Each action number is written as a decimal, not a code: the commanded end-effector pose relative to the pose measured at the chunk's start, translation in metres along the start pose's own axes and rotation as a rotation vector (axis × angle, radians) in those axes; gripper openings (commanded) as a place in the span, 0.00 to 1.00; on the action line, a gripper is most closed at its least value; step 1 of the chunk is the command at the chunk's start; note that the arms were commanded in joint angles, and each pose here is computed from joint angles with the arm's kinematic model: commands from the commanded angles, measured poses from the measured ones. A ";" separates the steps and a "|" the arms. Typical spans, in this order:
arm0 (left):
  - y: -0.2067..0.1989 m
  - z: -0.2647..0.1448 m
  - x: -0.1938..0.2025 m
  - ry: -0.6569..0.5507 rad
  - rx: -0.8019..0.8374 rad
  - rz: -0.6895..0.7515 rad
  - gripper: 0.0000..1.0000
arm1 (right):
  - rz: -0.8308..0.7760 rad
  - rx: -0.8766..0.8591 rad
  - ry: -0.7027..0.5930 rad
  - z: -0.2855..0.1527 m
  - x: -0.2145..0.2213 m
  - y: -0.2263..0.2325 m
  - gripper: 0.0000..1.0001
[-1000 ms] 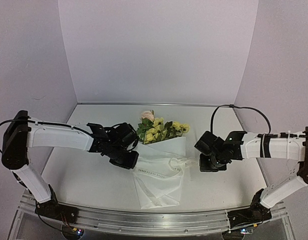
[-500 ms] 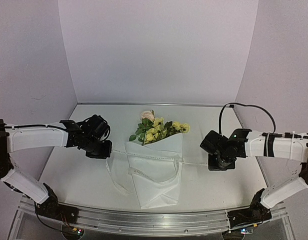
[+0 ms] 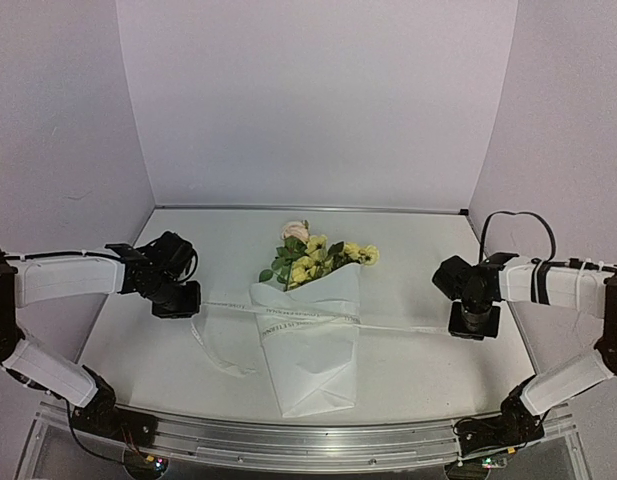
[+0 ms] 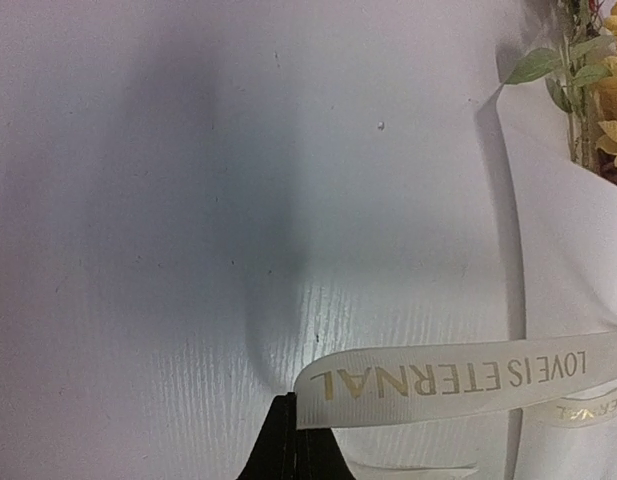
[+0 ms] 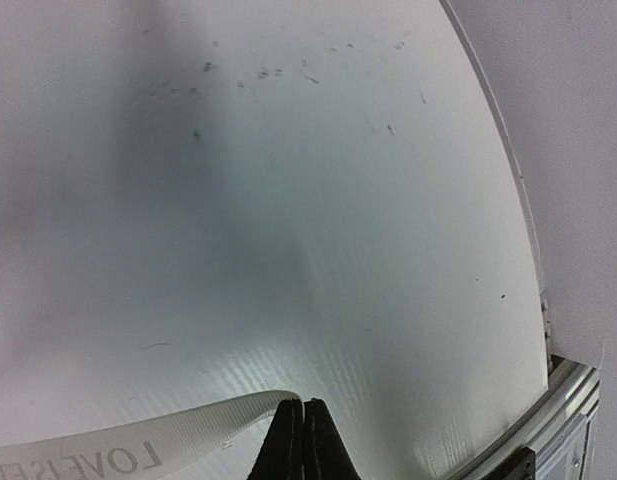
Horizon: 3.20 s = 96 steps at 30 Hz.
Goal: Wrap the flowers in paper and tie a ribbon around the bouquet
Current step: Tie the ribbon around the folded bouquet.
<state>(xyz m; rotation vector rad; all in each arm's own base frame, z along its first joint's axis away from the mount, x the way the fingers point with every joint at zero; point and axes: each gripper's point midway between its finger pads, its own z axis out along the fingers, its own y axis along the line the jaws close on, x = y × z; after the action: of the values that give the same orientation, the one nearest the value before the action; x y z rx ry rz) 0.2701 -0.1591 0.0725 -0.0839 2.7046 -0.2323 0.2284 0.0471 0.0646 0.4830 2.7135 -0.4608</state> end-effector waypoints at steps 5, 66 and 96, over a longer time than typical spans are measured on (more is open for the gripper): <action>0.035 -0.011 -0.017 -0.102 -0.167 0.042 0.00 | 0.177 0.113 0.049 0.017 -0.005 -0.043 0.00; 0.031 -0.053 -0.075 -0.299 0.429 -0.816 0.70 | 0.643 -0.676 -0.025 -0.074 -0.022 0.073 0.79; -0.119 0.032 -0.014 -0.045 0.796 -0.880 0.80 | 0.860 -1.078 0.364 -0.079 0.041 0.268 0.85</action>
<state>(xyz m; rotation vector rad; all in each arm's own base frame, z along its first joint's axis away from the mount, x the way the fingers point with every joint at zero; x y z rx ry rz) 0.2859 -0.2586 0.0479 -1.0666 2.2176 -1.3403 0.2696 0.3232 0.0542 1.2330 2.2889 1.2318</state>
